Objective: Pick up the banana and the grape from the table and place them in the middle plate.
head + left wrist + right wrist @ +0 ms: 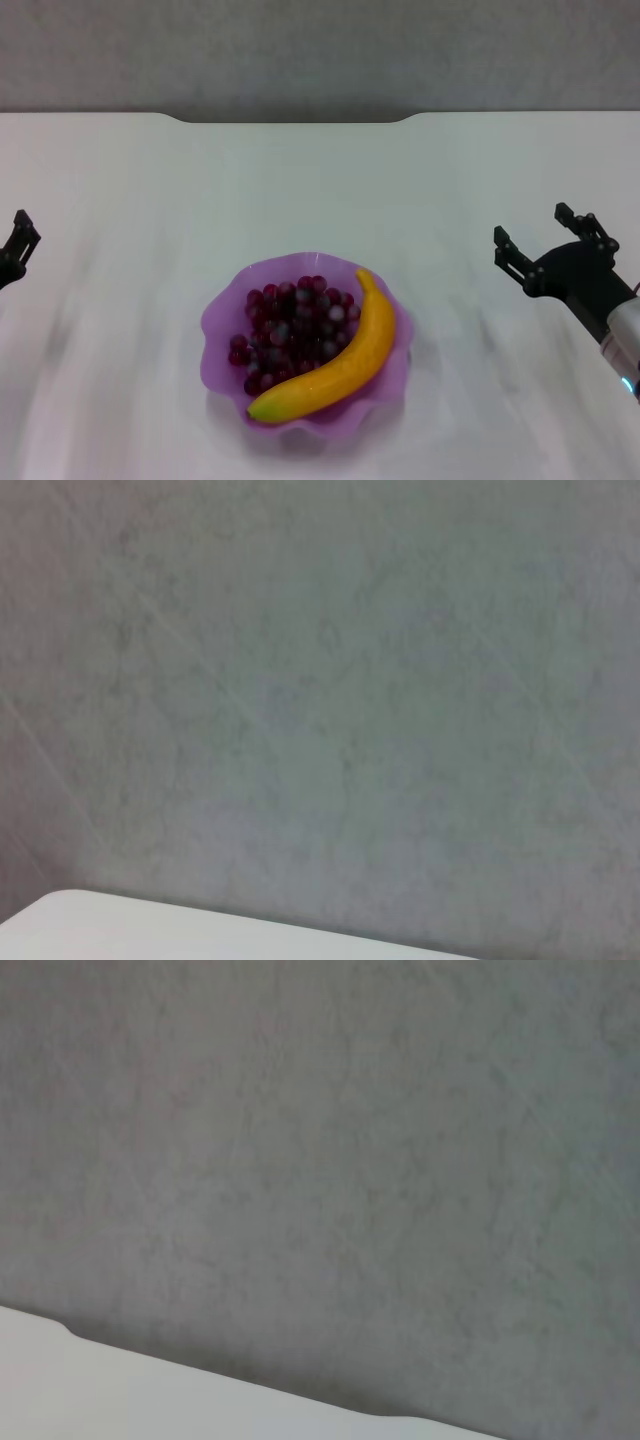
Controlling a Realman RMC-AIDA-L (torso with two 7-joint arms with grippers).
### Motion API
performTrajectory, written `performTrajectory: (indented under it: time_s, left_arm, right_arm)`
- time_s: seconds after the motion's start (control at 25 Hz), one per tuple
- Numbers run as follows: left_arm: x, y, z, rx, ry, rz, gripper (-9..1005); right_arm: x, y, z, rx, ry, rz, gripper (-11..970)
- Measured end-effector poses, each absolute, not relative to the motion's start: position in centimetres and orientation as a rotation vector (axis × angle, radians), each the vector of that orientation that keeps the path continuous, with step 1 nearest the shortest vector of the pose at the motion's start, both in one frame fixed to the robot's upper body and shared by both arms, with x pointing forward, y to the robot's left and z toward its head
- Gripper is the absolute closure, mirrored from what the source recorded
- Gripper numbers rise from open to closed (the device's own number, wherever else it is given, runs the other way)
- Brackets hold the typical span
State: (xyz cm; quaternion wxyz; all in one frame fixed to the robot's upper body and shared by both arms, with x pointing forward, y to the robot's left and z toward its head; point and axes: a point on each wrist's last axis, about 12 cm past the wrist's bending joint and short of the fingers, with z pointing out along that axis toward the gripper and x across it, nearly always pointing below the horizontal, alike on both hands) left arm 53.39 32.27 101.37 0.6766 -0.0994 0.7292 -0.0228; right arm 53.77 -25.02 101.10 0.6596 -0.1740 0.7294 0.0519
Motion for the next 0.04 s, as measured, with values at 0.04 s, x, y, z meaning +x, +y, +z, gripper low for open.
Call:
performTrajectory:
  time_s: [0.04]
  left_arm:
    - [53.39, 32.27, 101.37, -0.223, 1.64, -0.052, 100]
  right_arm:
    - [53.73, -25.09, 101.1, -0.389, 1.651, 0.116, 98]
